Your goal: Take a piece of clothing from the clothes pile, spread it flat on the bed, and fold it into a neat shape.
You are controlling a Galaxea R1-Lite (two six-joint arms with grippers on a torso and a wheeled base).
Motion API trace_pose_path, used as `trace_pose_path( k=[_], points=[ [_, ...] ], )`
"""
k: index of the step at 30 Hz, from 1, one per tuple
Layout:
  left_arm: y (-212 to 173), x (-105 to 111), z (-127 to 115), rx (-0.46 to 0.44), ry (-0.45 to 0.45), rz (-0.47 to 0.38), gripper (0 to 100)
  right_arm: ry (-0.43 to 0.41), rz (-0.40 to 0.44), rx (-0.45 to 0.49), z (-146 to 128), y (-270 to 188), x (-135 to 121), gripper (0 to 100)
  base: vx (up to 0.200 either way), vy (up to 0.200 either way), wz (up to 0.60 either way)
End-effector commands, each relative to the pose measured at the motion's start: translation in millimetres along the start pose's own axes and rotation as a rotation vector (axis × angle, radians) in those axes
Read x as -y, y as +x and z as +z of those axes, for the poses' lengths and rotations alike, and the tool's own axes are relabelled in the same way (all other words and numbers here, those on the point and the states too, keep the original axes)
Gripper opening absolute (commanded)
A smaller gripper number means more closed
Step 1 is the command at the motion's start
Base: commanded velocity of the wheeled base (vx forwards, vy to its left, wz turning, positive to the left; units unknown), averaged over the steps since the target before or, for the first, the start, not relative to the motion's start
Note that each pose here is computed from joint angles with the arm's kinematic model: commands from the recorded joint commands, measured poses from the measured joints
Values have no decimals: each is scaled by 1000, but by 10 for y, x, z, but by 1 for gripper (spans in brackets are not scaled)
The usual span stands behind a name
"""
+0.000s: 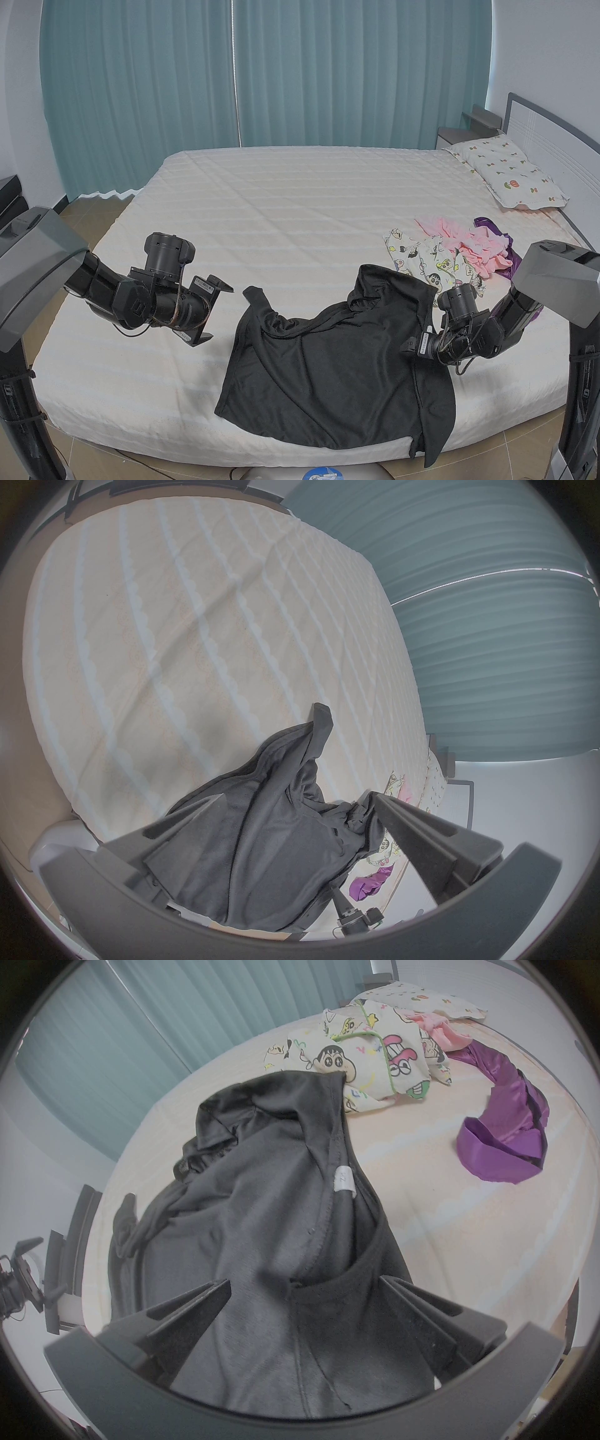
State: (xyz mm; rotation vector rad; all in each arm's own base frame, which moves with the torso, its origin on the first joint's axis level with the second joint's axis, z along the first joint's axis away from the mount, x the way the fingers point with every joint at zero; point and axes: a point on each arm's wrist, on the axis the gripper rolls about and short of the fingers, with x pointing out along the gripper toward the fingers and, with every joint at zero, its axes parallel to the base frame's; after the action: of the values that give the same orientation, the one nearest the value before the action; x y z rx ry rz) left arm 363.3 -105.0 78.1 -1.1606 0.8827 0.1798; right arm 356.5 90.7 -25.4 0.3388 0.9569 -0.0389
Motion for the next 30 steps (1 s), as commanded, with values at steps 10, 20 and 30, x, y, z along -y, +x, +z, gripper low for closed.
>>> trace_pose_path(
  k=[10, 20, 30],
  points=[
    [16, -8, -1, -1, -1, 4, 100, -3, -58, -38, -86, -49, 193, 0, 0, 0, 0],
    [23, -19, -15, -7, 0, 12, 100, 69, -116, 2, 59, -414, 705, 0, 0, 0, 0],
    [68, -120, -204, -53, 34, 53, 100, 129, -91, -2, 124, -682, 1265, 0, 0, 0, 0]
  ],
)
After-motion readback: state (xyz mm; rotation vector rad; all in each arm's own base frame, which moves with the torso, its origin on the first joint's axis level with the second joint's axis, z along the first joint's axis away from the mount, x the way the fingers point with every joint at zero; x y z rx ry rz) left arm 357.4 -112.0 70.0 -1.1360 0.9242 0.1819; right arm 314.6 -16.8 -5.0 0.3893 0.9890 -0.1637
